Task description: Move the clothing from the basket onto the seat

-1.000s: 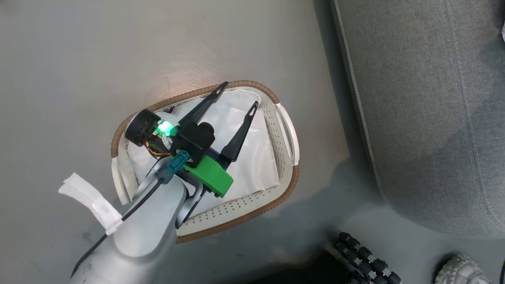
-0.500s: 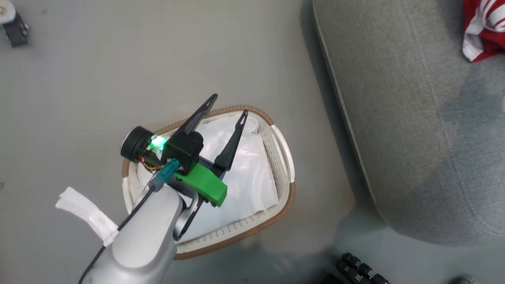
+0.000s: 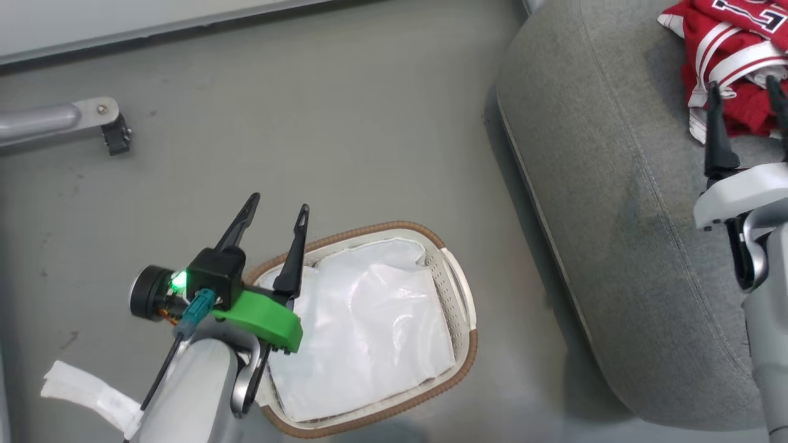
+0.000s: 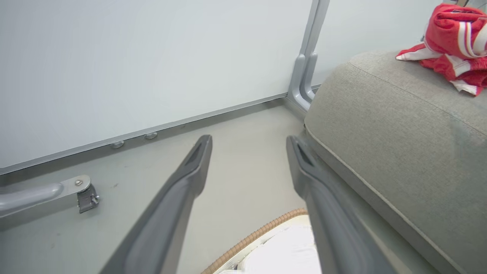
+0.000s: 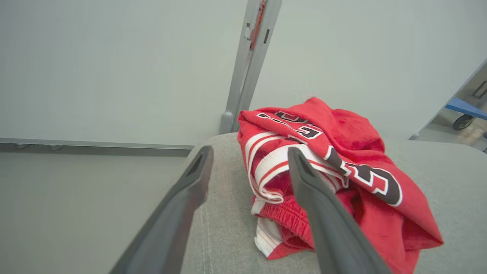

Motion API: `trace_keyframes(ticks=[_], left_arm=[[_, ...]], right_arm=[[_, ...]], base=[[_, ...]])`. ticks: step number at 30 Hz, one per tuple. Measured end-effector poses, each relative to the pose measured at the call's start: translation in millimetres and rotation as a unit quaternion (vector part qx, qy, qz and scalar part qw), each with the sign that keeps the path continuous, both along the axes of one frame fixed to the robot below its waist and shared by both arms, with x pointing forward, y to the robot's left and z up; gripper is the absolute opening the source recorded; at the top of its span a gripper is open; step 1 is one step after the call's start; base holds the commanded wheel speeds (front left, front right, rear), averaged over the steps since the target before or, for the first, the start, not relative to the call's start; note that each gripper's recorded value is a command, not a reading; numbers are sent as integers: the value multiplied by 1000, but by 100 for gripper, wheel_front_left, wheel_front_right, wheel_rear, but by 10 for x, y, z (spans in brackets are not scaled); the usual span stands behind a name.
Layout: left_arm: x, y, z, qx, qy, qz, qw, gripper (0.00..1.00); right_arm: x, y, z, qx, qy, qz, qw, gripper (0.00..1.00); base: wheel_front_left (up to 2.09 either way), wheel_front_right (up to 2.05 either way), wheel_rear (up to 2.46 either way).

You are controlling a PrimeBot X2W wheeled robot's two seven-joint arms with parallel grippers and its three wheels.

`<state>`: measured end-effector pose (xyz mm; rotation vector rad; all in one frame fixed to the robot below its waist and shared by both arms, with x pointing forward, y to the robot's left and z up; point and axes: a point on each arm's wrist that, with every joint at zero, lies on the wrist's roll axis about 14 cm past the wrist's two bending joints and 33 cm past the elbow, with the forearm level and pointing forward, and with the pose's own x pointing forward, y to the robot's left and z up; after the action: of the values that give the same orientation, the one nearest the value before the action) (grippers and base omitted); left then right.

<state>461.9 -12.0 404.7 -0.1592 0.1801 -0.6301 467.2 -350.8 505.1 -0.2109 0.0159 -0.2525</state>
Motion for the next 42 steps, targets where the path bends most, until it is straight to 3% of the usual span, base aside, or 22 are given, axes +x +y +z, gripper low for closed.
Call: trace_keyframes(ticks=[8,20,30,42], left_arm=[[-165,642,124,30,-7,97,995,100],[-507,1466,311,59,-21,220,974,100],[-836,1754,362,58,-20,267,962,100],[-1026,1899,406,45,-21,291,955,100]], right_arm=[[-18,476,79,49,-24,49,997,100],[-327,1223,-98,126,-20,109,986,100],[-578,1587,-80,149,-24,148,977,100],[-815,1702,-195,174,-13,153,973,100]], base=[[0,0,0],[0,0,0],[0,0,0],[0,0,0]])
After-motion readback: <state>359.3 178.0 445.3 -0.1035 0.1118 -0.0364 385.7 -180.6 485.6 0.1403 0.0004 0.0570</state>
